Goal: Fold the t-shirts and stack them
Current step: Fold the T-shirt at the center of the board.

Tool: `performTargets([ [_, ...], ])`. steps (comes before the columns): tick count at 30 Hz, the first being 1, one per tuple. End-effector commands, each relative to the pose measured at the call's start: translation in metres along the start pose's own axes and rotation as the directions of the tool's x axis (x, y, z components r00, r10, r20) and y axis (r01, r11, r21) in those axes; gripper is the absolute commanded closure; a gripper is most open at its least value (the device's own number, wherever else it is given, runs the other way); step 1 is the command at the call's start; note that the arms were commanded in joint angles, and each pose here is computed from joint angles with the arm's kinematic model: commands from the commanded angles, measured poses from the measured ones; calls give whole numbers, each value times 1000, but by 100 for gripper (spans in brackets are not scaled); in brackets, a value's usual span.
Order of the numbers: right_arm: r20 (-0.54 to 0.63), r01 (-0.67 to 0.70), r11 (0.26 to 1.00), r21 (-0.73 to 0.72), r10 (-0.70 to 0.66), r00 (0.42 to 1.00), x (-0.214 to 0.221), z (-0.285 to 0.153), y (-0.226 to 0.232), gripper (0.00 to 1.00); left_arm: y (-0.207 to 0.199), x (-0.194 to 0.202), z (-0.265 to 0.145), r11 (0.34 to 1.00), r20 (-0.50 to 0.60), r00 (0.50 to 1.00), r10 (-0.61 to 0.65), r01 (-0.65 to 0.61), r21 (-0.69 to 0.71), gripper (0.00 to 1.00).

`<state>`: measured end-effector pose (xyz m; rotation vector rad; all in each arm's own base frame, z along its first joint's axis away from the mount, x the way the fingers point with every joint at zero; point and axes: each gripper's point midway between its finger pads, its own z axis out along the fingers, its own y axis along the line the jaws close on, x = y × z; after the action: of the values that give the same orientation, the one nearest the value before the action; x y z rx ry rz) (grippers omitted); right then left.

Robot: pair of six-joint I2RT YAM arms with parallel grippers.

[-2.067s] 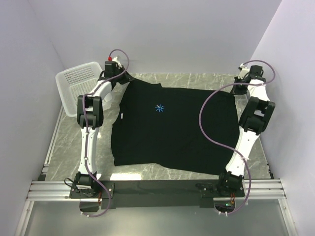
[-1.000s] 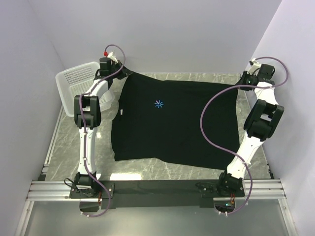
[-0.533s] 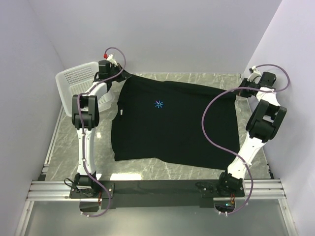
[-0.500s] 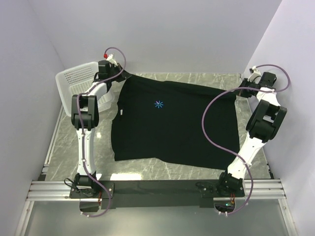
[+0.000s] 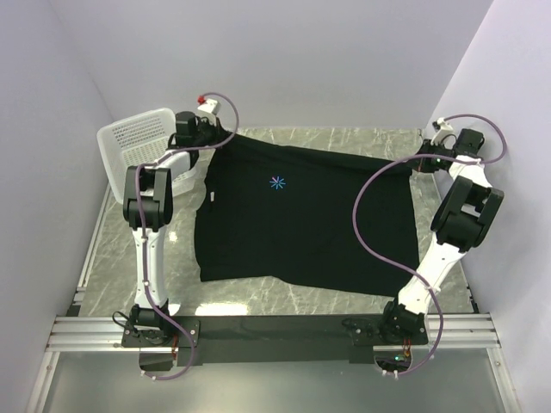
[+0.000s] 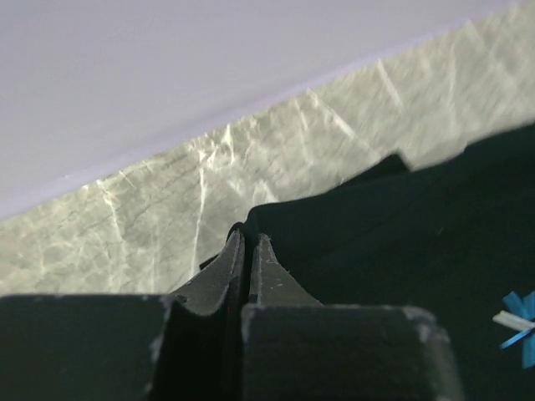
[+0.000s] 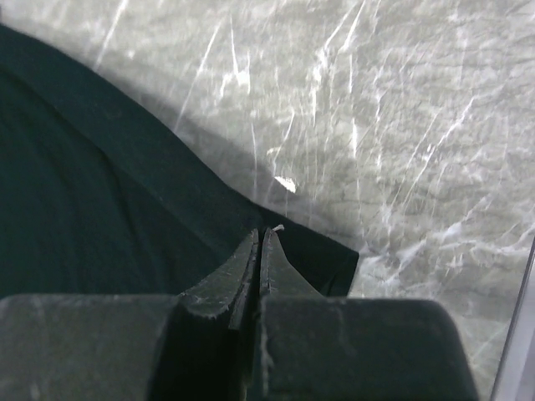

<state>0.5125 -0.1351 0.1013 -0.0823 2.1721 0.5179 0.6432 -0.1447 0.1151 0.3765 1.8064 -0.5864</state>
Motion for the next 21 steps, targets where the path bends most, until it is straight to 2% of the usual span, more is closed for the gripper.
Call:
performTargets([
  [1,74,190,982,23,-191,979,-30,-19,8,100,-9,-56,-14,945,138,935,326,-328,-7,100],
  [9,93,362,932,-24,-358,929,-33,-19,14,100,-23,-60,-7,917,214,908,360,-387,100,100],
  [14,73,429,903,-22,-427,901,-35,-23,18,100,-28,-62,-5,923,229,917,328,-362,129,100],
  [17,70,422,906,-19,-420,905,-35,-23,18,100,-27,-56,-3,949,202,945,256,-286,136,100],
  [21,73,390,921,-19,-388,919,-31,-23,20,100,-16,-40,2,994,110,992,60,-70,88,100],
])
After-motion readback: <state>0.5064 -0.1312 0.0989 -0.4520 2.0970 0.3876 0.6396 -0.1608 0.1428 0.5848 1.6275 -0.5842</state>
